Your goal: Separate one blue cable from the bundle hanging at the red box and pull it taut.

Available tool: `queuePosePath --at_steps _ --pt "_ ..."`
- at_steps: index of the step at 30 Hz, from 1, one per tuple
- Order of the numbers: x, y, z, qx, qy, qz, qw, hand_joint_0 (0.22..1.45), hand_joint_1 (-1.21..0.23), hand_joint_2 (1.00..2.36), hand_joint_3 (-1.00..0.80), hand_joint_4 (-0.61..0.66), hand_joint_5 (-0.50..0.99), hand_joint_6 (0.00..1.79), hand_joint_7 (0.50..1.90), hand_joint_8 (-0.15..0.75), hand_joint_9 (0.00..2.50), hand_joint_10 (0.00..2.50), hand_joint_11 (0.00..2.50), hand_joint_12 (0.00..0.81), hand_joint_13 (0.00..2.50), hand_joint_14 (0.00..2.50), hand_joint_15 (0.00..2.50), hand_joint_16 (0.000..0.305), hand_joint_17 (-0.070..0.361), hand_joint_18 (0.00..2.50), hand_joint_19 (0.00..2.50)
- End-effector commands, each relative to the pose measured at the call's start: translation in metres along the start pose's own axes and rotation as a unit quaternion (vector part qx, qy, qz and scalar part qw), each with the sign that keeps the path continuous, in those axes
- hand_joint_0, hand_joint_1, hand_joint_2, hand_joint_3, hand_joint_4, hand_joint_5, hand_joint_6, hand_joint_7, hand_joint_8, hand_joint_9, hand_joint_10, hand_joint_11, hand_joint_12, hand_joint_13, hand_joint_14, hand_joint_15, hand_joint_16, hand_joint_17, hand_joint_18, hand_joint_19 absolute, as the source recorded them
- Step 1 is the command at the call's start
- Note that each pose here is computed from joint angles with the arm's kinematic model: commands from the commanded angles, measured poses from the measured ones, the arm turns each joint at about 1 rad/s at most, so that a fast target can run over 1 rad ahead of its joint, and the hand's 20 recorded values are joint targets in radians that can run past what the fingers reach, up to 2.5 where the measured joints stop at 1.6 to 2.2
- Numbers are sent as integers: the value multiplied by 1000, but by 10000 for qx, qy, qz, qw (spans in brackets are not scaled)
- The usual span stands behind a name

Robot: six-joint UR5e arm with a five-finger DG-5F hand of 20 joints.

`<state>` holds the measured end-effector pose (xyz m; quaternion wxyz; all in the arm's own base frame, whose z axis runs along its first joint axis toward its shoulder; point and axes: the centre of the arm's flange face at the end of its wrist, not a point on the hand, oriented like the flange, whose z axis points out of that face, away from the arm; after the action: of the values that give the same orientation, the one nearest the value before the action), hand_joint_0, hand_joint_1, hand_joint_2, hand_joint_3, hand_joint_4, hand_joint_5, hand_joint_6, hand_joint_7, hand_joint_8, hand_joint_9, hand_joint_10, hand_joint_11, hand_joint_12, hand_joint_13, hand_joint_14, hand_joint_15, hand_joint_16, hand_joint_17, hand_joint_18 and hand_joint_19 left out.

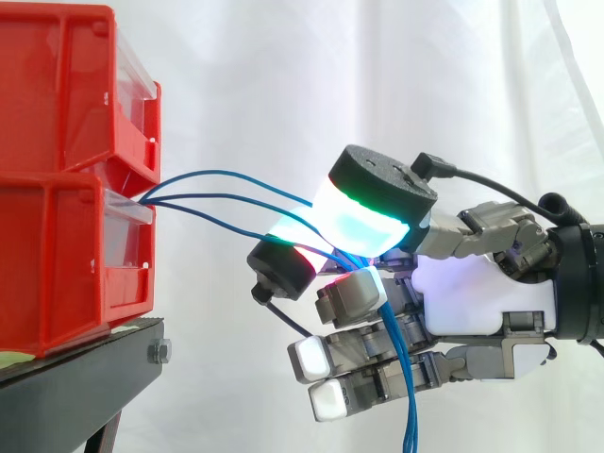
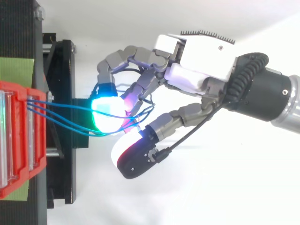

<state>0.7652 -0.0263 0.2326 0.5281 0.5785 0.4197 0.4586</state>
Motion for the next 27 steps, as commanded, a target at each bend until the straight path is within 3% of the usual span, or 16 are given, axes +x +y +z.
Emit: queuePosePath --at_steps 1,8,13,18,22,27 --pt "0 4 1 46 0 -7 10000 467 -1083 1000 -500 -43 -125 907 1068 303 1192 11 1203 387 868 19 648 48 108 676 628" --pt "-3 14 1 285 -9 -73 9996 433 -1040 1000 -500 -38 -125 897 1032 319 1202 9 1178 398 871 18 630 51 115 688 626" --pt "-2 19 0 372 5 -102 9993 438 -985 1000 -500 -40 -123 884 1036 305 1219 10 1169 404 877 17 630 51 115 689 626" --pt "-2 34 -5 408 10 -140 9991 476 -921 1000 -500 -78 -124 864 1028 278 1217 13 1133 387 848 19 625 49 110 656 647" --pt "-3 45 -8 414 2 -166 9990 610 -811 1000 -500 -105 -119 847 1146 250 1234 16 1120 359 828 19 628 42 94 617 677" --pt "0 48 -9 414 10 -176 9990 659 -859 1013 -329 -46 -126 862 1250 271 1232 17 1130 363 835 21 628 43 96 626 664"
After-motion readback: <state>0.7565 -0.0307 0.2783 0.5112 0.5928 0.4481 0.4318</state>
